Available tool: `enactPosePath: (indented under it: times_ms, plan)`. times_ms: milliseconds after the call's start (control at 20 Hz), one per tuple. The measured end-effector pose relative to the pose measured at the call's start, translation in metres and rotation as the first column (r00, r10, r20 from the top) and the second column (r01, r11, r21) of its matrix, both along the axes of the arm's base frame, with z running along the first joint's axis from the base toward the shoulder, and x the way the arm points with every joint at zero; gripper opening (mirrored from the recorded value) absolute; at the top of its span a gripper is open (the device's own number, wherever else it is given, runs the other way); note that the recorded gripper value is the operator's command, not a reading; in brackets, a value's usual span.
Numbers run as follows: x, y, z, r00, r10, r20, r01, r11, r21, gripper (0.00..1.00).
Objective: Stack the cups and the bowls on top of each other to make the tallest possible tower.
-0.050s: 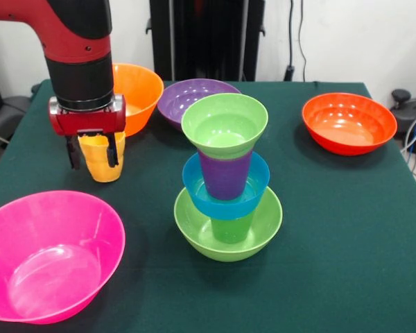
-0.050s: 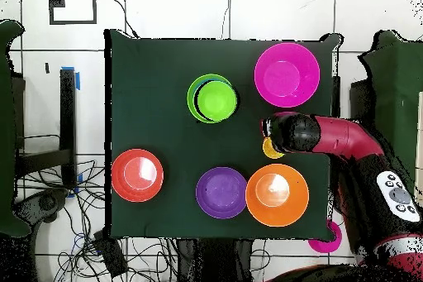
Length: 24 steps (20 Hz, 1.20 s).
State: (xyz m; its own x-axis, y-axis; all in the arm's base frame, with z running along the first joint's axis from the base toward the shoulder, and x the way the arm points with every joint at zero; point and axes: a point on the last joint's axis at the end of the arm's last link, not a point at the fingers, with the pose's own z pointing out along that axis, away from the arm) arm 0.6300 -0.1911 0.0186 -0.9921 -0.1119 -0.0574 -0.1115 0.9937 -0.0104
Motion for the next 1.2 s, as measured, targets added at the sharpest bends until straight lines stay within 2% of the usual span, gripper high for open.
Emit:
enactPosePath:
  times_ms: [750,950,1200]
  plan:
    - [-0.008,-0.012,0.039,0.9999,-0.001,-0.016,0.001,0.9994,-0.035,1.0]
    - [-0.011,-0.021,0.04,0.9997,-0.016,-0.015,0.016,0.9994,-0.032,1.0]
    - [-0.023,-0.038,0.029,0.9982,-0.051,-0.032,0.05,0.9986,-0.013,1.0]
